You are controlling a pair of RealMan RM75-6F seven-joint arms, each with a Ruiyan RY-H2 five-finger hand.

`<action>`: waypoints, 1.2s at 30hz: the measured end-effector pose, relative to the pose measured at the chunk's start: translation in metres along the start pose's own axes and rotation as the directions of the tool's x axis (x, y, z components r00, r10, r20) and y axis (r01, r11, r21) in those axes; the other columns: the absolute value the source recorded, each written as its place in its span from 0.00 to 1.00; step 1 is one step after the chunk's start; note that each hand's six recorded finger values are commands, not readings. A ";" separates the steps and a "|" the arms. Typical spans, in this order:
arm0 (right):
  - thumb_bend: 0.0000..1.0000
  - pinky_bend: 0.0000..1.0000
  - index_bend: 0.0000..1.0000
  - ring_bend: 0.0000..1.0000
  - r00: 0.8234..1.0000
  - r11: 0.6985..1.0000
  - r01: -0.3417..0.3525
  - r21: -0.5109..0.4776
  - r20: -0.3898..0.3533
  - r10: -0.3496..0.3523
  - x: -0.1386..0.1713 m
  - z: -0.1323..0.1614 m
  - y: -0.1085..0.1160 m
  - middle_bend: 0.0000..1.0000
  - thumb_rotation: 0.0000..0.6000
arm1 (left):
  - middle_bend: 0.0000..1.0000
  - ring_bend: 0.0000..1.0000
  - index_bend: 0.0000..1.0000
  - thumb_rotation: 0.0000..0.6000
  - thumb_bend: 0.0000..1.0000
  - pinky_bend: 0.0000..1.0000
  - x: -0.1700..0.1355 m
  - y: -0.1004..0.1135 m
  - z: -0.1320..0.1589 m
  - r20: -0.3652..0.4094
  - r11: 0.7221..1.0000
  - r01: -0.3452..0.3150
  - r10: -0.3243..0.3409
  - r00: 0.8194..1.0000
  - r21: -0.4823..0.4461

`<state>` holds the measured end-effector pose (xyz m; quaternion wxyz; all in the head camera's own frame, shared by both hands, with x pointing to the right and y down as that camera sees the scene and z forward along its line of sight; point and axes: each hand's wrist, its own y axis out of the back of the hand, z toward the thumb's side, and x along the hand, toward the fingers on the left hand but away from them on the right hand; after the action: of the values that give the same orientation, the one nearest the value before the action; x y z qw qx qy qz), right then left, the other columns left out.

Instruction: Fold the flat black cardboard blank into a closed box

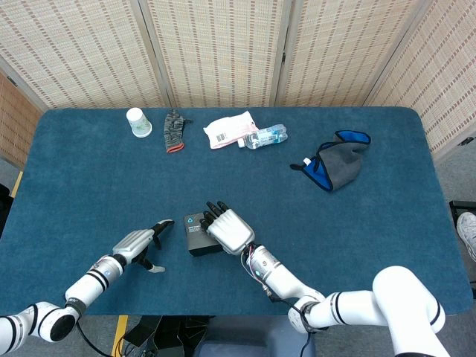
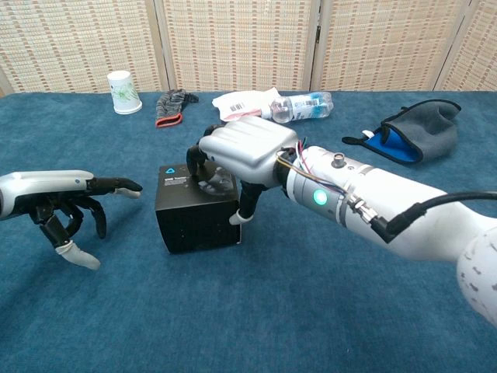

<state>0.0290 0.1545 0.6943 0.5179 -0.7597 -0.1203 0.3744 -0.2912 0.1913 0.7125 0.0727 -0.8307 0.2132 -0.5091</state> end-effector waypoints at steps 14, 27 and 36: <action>0.14 0.20 0.23 0.15 0.999 0.998 0.043 -0.036 0.003 -0.043 0.007 -0.003 0.003 0.16 1.00 | 0.00 0.38 0.00 1.00 0.13 0.66 -0.008 0.006 0.004 -0.008 1.000 -0.012 0.011 1.000 -0.004; 0.17 0.32 0.17 0.16 0.983 0.948 0.104 -0.301 0.176 -0.053 0.069 -0.082 0.064 0.23 1.00 | 0.02 0.33 0.00 1.00 0.13 0.65 -0.033 0.057 0.009 0.043 0.963 -0.269 0.269 0.962 0.003; 0.24 0.56 0.32 0.32 0.887 0.943 0.245 -0.224 0.445 -0.125 0.177 -0.178 0.081 0.37 1.00 | 0.08 0.25 0.06 1.00 0.13 0.60 -0.094 0.106 -0.015 0.046 0.790 -0.587 0.589 0.807 0.176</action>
<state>0.2583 0.0968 0.5775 0.4027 -0.7090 -0.3531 0.4588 -0.3707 0.1378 0.6072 0.3014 -0.7103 0.4140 -0.4830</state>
